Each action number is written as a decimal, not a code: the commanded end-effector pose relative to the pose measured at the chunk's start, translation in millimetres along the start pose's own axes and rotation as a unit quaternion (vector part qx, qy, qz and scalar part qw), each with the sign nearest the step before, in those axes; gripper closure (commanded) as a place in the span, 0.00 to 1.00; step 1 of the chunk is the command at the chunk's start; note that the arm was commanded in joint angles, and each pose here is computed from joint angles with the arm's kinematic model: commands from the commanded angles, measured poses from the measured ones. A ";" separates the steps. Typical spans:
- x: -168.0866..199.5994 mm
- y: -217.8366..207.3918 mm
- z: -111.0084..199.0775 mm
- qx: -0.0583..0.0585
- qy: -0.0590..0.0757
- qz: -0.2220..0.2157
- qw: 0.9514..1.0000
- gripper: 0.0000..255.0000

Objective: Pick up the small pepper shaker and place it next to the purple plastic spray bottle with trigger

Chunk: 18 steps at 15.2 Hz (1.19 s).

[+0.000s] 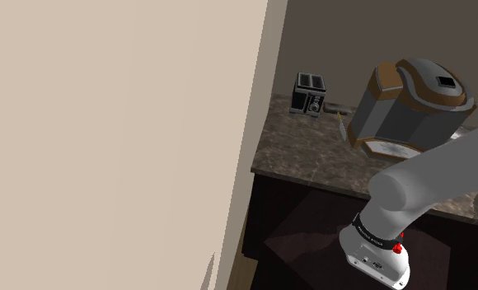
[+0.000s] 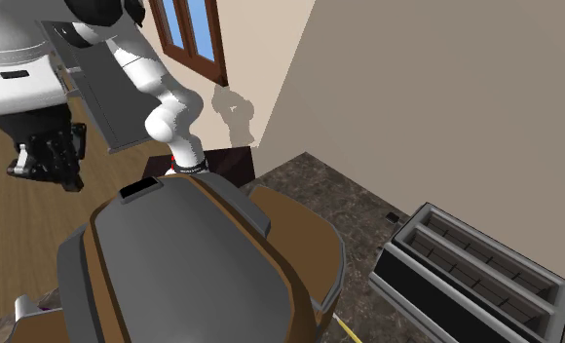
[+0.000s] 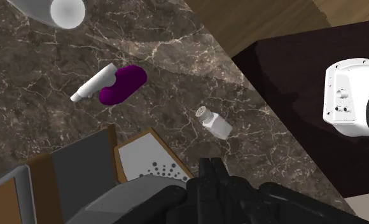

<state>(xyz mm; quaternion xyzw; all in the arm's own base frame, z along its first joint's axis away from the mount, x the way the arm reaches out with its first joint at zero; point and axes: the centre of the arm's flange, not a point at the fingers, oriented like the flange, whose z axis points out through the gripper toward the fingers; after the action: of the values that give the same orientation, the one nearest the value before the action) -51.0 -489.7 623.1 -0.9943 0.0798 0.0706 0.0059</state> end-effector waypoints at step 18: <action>8.4 -20.8 111.3 -0.105 -0.088 -0.076 0.988 0.00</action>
<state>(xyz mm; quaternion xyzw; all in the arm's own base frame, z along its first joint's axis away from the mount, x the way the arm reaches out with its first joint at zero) -61.7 -470.6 522.1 -0.9797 0.0006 0.1769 -0.0944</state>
